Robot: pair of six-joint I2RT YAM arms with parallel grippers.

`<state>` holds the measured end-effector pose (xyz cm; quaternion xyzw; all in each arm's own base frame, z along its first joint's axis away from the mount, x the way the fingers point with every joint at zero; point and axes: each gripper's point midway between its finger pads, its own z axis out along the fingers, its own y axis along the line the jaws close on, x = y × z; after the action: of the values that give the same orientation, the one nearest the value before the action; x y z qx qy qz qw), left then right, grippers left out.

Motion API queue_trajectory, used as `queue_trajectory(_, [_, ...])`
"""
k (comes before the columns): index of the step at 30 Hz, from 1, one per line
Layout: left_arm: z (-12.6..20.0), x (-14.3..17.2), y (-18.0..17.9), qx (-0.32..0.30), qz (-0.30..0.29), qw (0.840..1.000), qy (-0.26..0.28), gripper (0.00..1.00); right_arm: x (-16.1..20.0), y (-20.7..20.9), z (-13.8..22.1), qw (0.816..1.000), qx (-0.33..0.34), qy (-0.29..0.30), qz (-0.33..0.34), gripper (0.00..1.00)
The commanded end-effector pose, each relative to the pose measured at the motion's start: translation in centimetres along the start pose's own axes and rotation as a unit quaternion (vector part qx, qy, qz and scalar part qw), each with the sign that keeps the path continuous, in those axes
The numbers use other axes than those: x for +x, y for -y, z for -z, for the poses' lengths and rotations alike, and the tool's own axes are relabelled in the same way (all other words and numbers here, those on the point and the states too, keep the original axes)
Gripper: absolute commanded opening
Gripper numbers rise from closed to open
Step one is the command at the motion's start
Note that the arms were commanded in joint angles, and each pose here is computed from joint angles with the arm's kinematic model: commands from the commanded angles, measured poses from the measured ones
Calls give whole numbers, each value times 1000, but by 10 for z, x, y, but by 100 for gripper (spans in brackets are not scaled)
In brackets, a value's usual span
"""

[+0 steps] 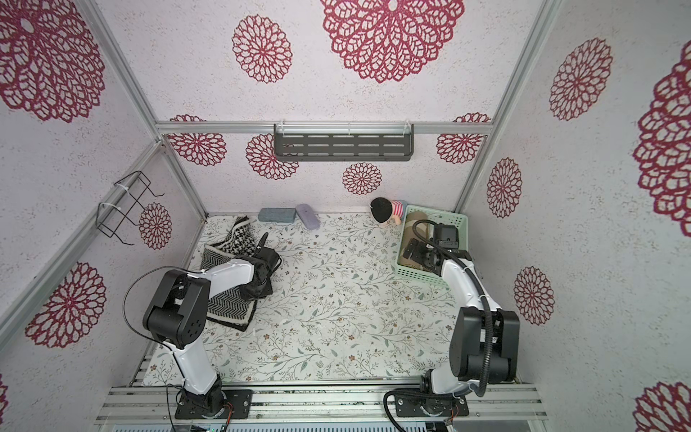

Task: Roll up the scarf and place it into the basket
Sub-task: Flatten out the scarf at the center of the board.

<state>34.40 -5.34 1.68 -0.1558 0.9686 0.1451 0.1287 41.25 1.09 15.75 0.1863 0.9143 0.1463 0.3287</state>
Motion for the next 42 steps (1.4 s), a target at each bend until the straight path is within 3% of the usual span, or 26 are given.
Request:
queue_trajectory(1, [44, -16, 45, 81, -38, 995, 33, 6, -9, -19, 18, 999, -34, 33, 6, 99])
queue_trajectory(2, [64, -20, 58, 102, -52, 992, 46, 1, -7, -20, 19, 999, -37, 34, 9, 99])
queue_trajectory(5, [130, -26, 104, 182, -88, 976, 85, 0, 1, -21, 20, 998, -45, 36, 11, 99])
queue_trajectory(10, [249, -19, 184, 337, -150, 920, 137, 0, 18, -17, 18, 999, -38, 31, 11, 99])
queue_trajectory(13, [310, -8, 209, 404, -180, 884, 153, 0, 29, -16, 19, 999, -34, 28, 17, 99])
queue_trajectory(16, [351, 1, 211, 446, -190, 858, 168, 0, 41, -22, 17, 999, -35, 21, 31, 99])
queue_trajectory(20, [389, 0, 179, 489, -154, 836, 197, 0, 62, -40, 11, 997, -32, 2, 66, 99])
queue_trajectory(25, [427, -20, 115, 525, -76, 809, 253, 0, 89, -69, -5, 994, -43, -24, 98, 98])
queue_trajectory(31, [490, -38, 36, 566, -13, 750, 342, 0, 117, -120, -28, 986, -74, -57, 136, 97])
queue_trajectory(35, [527, -50, -24, 546, 28, 722, 423, 0, 137, -162, -46, 980, -103, -79, 153, 96])
queue_trajectory(42, [557, -82, -107, 474, 105, 702, 521, 0, 171, -222, -75, 969, -150, -112, 162, 90])
